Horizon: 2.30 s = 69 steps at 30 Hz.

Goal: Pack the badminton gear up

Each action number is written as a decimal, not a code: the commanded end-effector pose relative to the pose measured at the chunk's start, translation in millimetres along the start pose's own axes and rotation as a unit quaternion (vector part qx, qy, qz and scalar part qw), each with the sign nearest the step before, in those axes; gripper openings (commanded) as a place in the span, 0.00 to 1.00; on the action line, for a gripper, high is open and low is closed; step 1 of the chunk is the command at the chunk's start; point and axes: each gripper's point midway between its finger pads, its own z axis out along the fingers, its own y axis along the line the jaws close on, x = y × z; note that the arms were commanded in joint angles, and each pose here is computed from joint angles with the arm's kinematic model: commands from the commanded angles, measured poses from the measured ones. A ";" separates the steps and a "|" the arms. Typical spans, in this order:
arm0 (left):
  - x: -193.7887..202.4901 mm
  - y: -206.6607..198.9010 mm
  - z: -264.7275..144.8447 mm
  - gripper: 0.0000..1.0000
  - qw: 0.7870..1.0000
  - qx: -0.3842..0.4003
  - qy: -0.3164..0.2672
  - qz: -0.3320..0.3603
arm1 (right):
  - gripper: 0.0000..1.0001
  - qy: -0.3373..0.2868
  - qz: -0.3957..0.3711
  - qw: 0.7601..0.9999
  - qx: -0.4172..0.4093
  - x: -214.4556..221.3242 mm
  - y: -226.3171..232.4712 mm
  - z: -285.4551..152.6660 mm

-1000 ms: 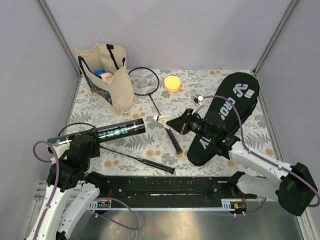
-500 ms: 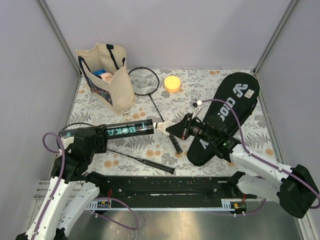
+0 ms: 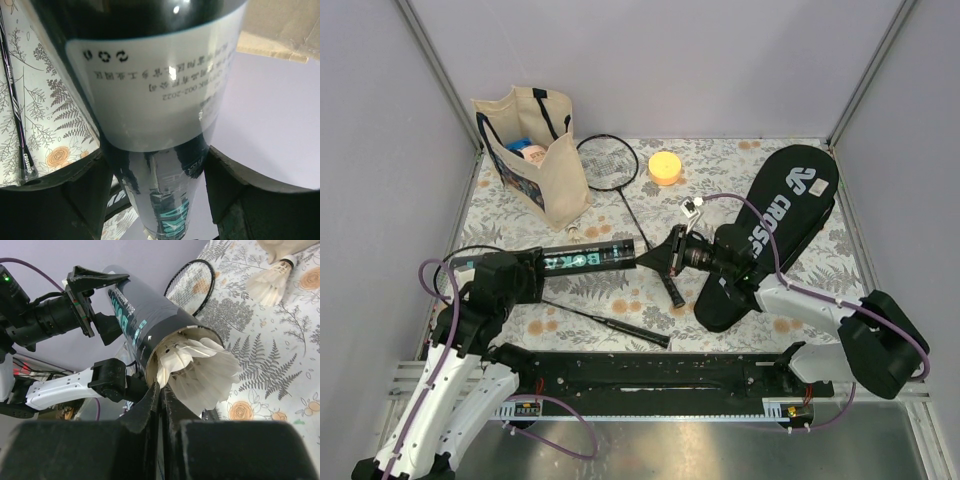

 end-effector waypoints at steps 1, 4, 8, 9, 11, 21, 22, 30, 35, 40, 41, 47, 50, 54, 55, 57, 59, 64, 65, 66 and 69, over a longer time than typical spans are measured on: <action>15.1 -30.9 -9.5 0.36 0.998 0.053 0.039 -0.007 | 0.08 -0.022 -0.028 0.996 -0.081 -24.4 38.7 11.8; 15.1 -29.8 -7.7 0.36 0.998 0.051 0.038 -0.003 | 0.09 -0.014 -0.030 0.994 -0.105 -21.8 44.1 17.0; 19.8 -33.6 -7.6 0.36 0.997 0.061 0.047 0.009 | 0.10 -0.006 -0.026 0.987 -0.157 -19.0 57.2 19.4; 20.0 -35.6 -8.5 0.36 0.997 0.065 0.048 0.012 | 0.10 -0.007 -0.025 0.987 -0.162 -19.6 57.1 20.7; 20.6 -35.9 -9.4 0.36 0.996 0.067 0.050 0.018 | 0.11 -0.004 -0.016 0.986 -0.164 -17.9 55.2 23.7; 19.3 -37.7 -8.5 0.35 0.996 0.073 0.045 0.019 | 0.18 0.000 0.019 0.992 -0.127 -12.6 34.8 36.2; 18.5 -36.5 -7.4 0.35 0.996 0.072 0.043 0.019 | 0.20 -0.002 0.025 0.994 -0.110 -13.7 29.2 38.0; 2.4 -32.2 -5.6 0.34 0.998 0.068 0.003 0.003 | 0.42 -0.015 0.040 0.998 -0.045 -15.6 17.1 27.2; -25.6 -33.7 -10.6 0.34 0.995 0.070 -0.067 0.001 | 0.51 -0.026 0.051 0.998 -0.037 -15.1 18.7 13.3; -39.4 -45.1 -23.7 0.34 0.991 0.095 -0.096 -0.002 | 0.58 -0.044 0.059 0.997 -0.035 -17.7 24.4 -2.6; -41.1 -45.4 -25.3 0.34 0.990 0.097 -0.098 -0.006 | 0.59 -0.049 0.057 0.997 -0.032 -20.3 25.1 -5.8; -44.1 -42.5 -27.0 0.32 0.990 0.090 -0.101 -0.031 | 0.59 -0.092 0.057 0.994 0.013 -30.0 9.8 -11.7; -35.9 -48.3 -30.6 0.32 0.992 0.092 -0.078 -0.041 | 0.58 -0.092 0.056 0.994 0.030 -29.8 -1.9 -4.8; -28.4 -49.3 -35.5 0.32 0.992 0.092 -0.050 -0.066 | 0.60 -0.095 0.062 0.993 0.040 -33.3 -14.2 10.2; -27.4 -48.2 -37.4 0.32 0.992 0.091 -0.044 -0.073 | 0.62 -0.101 0.064 0.992 0.047 -35.2 -19.6 13.3; -26.4 -49.6 -46.9 0.32 0.989 0.101 -0.025 -0.106 | 0.66 -0.120 0.084 0.985 0.088 -39.2 -46.3 25.0; -25.9 -54.2 -55.7 0.32 0.986 0.113 -0.012 -0.125 | 0.66 -0.122 0.088 0.983 0.105 -41.0 -61.4 38.0; -32.1 -73.6 -81.3 0.32 0.977 0.155 -0.003 -0.150 | 0.66 -0.097 0.119 0.979 0.135 -37.1 -95.8 84.4; -32.8 -77.3 -86.2 0.32 0.975 0.161 -0.001 -0.152 | 0.66 -0.093 0.130 0.976 0.146 -34.5 -104.4 92.8; -33.6 -80.2 -90.9 0.32 0.974 0.168 0.002 -0.155 | 0.66 -0.088 0.138 0.974 0.155 -30.1 -111.5 101.0; -41.9 -84.4 -97.4 0.32 0.969 0.183 -0.012 -0.163 | 0.68 -0.079 0.137 0.972 0.174 -22.2 -122.0 123.6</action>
